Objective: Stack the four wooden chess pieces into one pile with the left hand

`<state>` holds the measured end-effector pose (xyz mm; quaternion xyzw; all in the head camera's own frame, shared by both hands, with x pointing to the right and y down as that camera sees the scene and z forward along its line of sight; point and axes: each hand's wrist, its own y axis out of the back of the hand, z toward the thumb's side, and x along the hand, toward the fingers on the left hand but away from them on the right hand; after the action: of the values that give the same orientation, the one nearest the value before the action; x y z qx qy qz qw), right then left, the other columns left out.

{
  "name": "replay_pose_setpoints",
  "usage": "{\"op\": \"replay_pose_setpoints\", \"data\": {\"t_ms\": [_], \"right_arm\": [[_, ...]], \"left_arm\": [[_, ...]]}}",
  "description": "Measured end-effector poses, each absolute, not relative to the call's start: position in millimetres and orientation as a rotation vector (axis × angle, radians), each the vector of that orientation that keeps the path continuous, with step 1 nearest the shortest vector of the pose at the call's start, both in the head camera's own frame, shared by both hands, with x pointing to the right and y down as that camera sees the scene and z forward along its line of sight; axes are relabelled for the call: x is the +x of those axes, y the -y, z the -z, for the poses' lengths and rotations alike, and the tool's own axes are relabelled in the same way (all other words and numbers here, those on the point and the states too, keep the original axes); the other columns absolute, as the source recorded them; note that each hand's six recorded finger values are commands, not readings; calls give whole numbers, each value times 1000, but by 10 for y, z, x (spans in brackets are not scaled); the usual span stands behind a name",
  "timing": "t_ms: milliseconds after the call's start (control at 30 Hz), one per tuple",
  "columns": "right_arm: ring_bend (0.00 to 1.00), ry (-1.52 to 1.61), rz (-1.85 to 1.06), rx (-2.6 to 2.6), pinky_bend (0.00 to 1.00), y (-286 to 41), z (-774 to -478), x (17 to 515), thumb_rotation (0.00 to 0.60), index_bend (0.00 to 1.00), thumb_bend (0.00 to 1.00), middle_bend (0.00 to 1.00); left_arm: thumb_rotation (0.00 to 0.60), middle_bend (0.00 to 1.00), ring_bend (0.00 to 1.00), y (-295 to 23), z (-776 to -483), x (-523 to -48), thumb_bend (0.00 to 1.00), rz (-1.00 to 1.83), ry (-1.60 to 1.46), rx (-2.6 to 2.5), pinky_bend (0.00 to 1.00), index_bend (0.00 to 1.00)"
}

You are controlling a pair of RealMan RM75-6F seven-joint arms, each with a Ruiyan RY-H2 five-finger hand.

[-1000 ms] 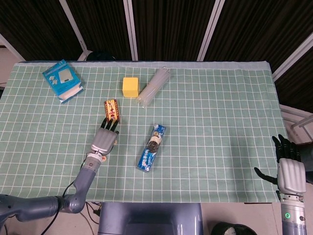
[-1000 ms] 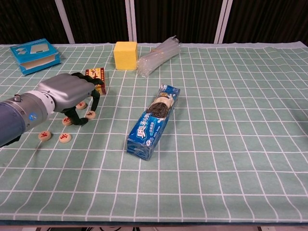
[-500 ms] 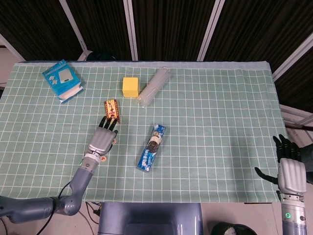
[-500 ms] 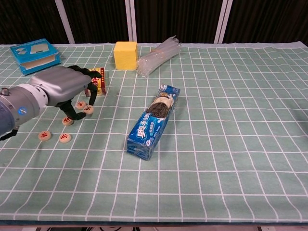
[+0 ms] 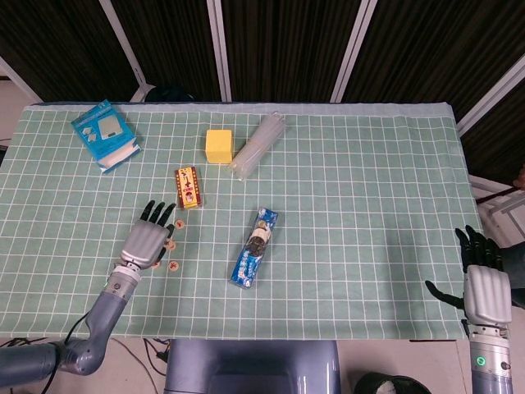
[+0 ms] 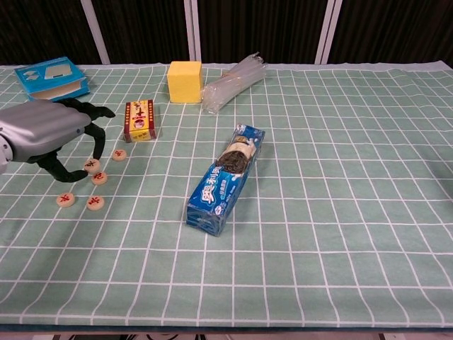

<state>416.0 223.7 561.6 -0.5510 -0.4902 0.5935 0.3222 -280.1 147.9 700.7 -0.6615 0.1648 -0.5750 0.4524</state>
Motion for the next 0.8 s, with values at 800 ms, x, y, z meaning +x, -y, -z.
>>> {"op": "replay_pose_setpoints", "data": {"t_ms": [800], "right_arm": [[0, 1297, -1566, -1444, 0, -2236, -5617, 4188, 600, 0, 233, 11]], "left_arm": [[600, 24, 0, -1512, -7139, -2692, 314, 1434, -365, -1615, 0, 466]]}}
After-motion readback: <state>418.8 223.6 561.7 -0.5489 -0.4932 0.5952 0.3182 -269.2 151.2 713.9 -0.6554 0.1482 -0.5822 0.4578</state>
